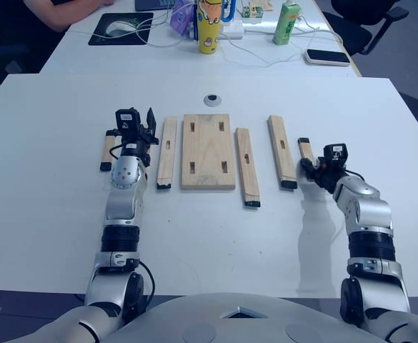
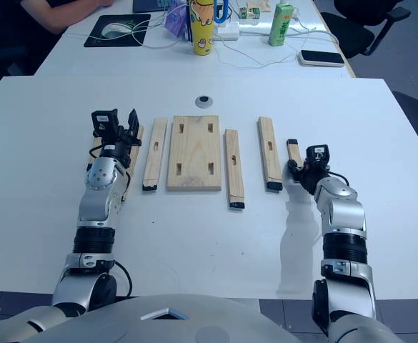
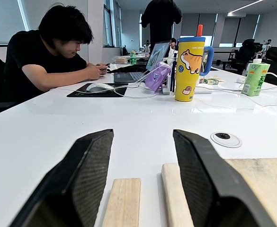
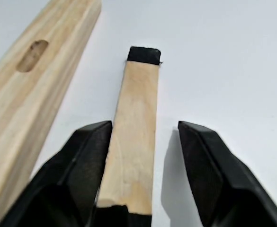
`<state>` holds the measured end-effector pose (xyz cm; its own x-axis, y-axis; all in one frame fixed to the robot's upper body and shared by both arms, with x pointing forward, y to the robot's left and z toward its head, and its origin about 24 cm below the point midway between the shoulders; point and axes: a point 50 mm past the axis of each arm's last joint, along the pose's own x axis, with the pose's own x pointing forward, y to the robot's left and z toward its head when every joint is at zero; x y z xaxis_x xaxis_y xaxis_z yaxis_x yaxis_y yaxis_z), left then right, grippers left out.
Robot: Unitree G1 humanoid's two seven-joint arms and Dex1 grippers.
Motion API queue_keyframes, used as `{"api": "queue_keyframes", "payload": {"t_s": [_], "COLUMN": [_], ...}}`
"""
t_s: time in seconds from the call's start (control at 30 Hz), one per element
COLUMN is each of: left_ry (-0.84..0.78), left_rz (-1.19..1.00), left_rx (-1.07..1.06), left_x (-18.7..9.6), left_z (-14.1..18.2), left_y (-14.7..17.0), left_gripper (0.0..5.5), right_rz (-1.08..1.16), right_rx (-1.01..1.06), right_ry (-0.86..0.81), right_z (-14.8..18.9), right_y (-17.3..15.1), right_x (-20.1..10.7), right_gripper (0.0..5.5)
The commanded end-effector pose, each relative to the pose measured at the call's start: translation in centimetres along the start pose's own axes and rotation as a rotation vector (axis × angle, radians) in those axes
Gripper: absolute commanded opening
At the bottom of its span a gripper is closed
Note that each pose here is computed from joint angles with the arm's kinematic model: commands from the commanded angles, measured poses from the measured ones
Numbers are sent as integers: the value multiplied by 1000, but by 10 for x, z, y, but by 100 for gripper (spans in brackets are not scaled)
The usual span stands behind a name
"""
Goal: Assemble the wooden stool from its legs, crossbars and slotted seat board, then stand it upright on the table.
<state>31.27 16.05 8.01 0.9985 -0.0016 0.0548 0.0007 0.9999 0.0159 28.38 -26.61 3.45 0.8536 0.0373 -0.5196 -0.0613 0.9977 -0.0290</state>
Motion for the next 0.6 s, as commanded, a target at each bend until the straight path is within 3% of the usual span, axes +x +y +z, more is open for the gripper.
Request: {"api": "queue_keyframes", "payload": {"t_s": [0.03, 0.27, 0.37, 0.47, 0.6], "left_ry": [10, 42, 67, 78, 86], "left_rz": [13, 5, -44, -81, -201], "left_rx": [13, -35, -115, -215, -451], "left_x": [1, 2, 2, 1, 4], "left_z": [0, -5, -8, -9, -1], "left_y": [5, 7, 4, 4, -5], "left_gripper": [233, 233, 233, 278, 311], "right_rz": [57, 8, -106, -141, 152], "right_rx": [20, 19, 1, -22, -12], "right_ry": [197, 236, 51, -210, -501], "right_z": [-34, -41, -15, 26, 63], "right_y": [9, 9, 3, 12, 77], "right_x": [1, 3, 5, 4, -2], "right_gripper": [205, 134, 134, 134, 134]}}
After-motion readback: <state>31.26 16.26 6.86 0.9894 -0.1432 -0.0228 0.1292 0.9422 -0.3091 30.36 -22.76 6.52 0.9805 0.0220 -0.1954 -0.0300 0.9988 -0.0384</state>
